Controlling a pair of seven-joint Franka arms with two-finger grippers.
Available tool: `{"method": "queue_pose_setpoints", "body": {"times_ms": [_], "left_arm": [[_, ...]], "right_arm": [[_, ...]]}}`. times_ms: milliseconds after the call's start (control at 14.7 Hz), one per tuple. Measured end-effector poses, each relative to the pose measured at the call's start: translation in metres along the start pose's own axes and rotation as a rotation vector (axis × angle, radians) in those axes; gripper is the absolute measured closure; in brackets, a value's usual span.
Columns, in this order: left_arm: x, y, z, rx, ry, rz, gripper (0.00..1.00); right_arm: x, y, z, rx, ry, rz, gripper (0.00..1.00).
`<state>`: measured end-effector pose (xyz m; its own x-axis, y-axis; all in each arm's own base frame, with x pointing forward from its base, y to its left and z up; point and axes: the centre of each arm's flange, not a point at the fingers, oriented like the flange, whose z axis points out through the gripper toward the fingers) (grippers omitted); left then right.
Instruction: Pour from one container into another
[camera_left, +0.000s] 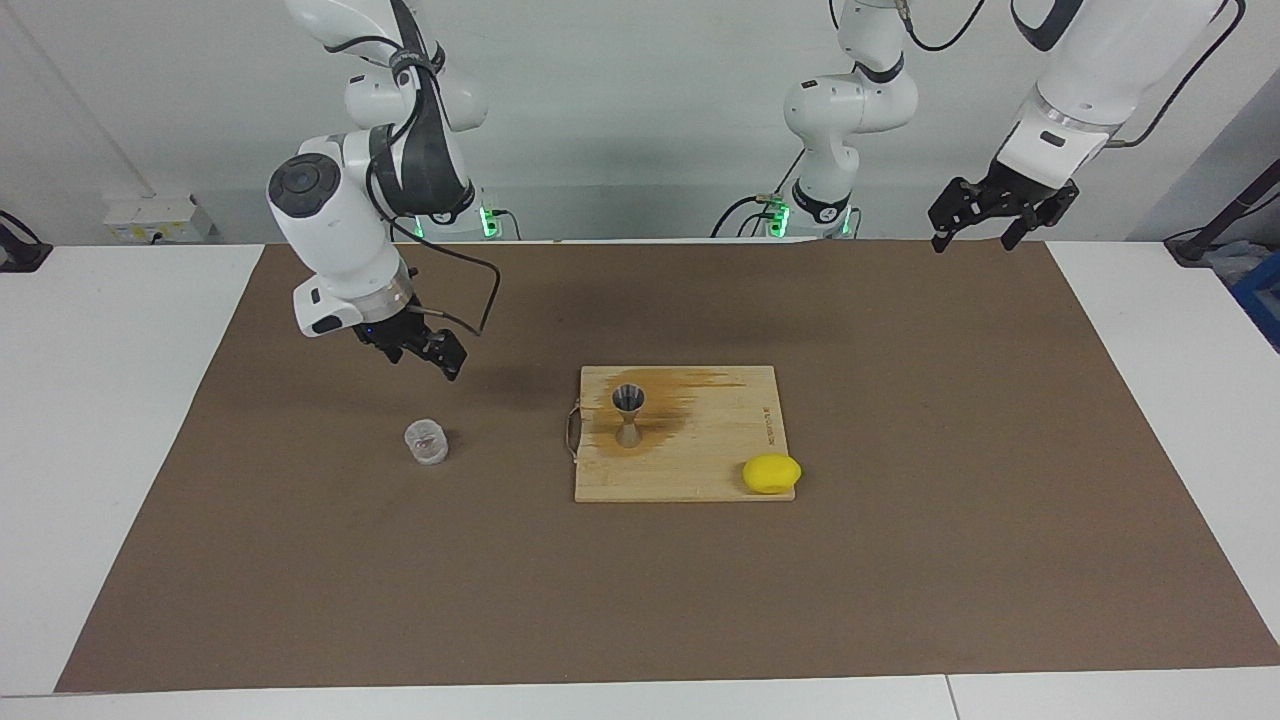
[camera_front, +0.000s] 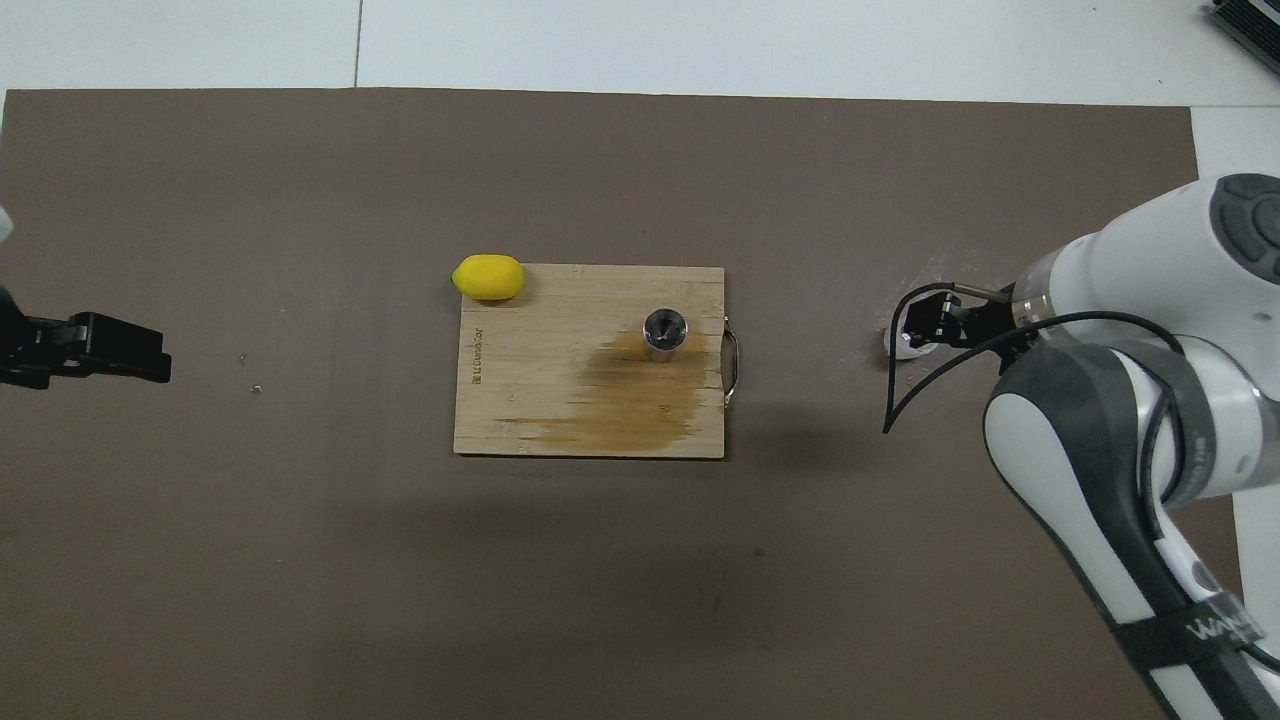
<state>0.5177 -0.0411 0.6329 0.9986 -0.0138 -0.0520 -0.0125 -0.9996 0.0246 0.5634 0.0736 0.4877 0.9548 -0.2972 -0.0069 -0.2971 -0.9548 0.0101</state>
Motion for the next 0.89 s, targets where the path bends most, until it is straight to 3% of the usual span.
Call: {"method": "queue_pose_setpoints", "body": {"times_ms": [204, 477, 886], "left_arm": [[0.003, 0.0, -0.002, -0.001, 0.024, 0.0, 0.0], [0.003, 0.001, -0.003, -0.001, 0.032, 0.002, 0.0], [0.003, 0.002, -0.002, -0.001, 0.031, 0.003, 0.0]], "right_arm": [[0.008, 0.004, -0.066, -0.033, 0.072, -0.054, 0.0], [0.006, 0.02, -0.135, -0.035, 0.077, -0.029, 0.0], [0.005, 0.05, -0.148, -0.034, 0.014, -0.033, 0.0]]}}
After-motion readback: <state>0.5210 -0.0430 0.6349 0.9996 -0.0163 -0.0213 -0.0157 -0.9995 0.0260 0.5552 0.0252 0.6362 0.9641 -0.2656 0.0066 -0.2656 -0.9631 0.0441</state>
